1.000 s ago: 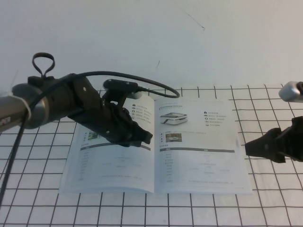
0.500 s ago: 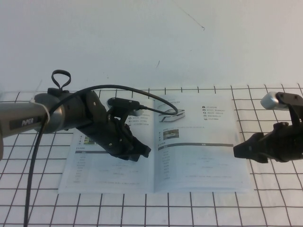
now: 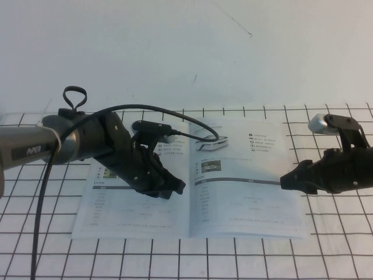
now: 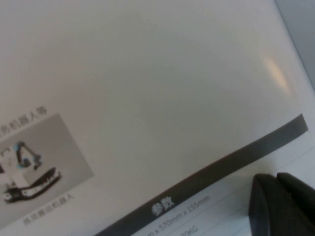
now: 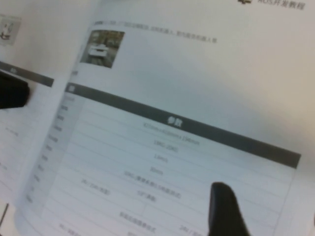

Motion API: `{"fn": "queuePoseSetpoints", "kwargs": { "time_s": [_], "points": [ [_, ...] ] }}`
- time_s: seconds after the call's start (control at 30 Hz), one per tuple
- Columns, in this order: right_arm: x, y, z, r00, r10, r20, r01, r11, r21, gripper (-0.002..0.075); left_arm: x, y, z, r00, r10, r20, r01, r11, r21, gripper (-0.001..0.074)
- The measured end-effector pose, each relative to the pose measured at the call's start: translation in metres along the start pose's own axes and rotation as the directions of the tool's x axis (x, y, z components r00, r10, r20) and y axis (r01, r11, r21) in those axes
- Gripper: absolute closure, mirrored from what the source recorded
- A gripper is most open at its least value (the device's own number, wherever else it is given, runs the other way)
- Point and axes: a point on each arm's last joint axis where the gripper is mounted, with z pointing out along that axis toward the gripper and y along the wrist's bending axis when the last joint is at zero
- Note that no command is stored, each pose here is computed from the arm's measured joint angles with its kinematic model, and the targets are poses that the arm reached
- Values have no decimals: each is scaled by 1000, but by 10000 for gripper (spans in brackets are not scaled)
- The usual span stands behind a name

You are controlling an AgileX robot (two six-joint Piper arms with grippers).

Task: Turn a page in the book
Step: Open the closed book

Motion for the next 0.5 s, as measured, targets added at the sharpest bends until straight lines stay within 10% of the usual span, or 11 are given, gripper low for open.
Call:
{"fn": "queuePoseSetpoints", "kwargs": {
  "time_s": [0.5],
  "points": [
    [6, -13, 18, 1000, 12, -23, -12, 1000, 10, 351, 0, 0, 0, 1000, 0, 0, 0, 1000, 0, 738]
  ]
}}
